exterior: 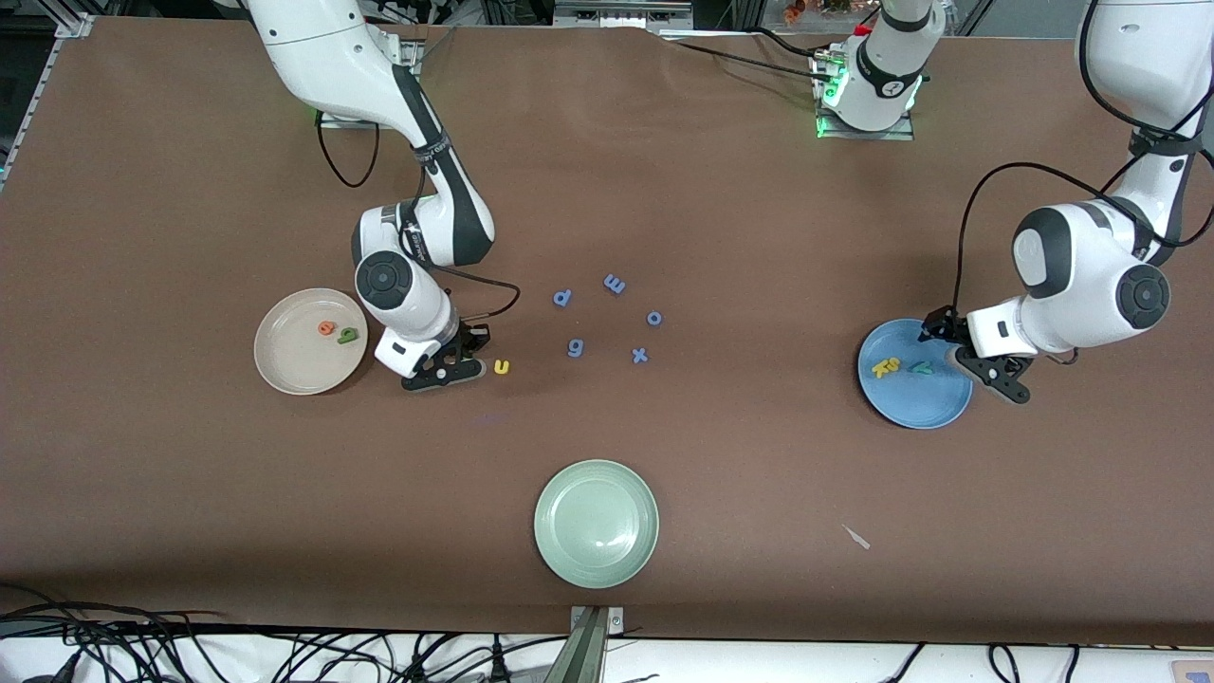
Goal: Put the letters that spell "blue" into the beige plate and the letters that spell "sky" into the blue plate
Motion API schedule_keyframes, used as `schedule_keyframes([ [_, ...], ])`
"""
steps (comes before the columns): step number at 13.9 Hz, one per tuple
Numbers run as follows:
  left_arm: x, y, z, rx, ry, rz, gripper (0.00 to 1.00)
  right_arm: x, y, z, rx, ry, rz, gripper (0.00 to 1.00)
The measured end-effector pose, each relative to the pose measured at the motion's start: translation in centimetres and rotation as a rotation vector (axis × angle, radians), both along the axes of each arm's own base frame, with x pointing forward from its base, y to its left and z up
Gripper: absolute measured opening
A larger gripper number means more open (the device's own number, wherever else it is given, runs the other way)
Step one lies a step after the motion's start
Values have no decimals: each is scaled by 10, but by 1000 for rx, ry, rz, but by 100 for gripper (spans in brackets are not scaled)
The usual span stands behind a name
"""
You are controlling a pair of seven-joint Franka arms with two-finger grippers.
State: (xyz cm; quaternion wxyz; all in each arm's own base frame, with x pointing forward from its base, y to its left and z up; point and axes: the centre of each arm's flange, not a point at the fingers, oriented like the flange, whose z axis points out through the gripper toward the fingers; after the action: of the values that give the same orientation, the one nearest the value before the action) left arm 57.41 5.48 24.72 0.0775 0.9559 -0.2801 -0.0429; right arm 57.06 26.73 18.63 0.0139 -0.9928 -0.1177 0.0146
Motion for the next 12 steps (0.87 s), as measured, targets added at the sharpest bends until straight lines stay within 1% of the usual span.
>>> schedule_keyframes([
  [1, 1, -3, 20, 6, -41, -5, 99, 3, -2, 6, -4, 22, 0, 9],
  [2, 6, -7, 56, 14, -110, -15, 100, 9, -9, 15, -13, 52, 2, 9],
  [3, 10, -16, 103, 23, -185, -37, 100, 15, -21, 26, -23, 83, 16, 9],
  [4, 6, -28, 153, 33, -229, -67, 100, 22, -40, 38, -31, 109, 43, 9],
  [5, -6, -37, 200, 34, -240, -90, 100, 28, -65, 49, -38, 129, 70, 9],
  [6, -20, -43, 242, 30, -230, -90, 100, 33, -93, 60, -43, 144, 86, 9],
  [7, -33, -46, 278, 29, -214, -52, 100, 37, -120, 71, -46, 155, 89, 9],
  [9, -49, -48, 339, 75, -185, 77, 100, 35, -160, 84, -40, 170, 73, 9],
  [11, -57, -59, 376, 136, -142, 171, 100, 25, -184, 82, -33, 180, 83, 9],
  [12, -60, -72, 383, 159, -117, 225, 100, 20, -196, 77, -33, 173, 104, 9],
])
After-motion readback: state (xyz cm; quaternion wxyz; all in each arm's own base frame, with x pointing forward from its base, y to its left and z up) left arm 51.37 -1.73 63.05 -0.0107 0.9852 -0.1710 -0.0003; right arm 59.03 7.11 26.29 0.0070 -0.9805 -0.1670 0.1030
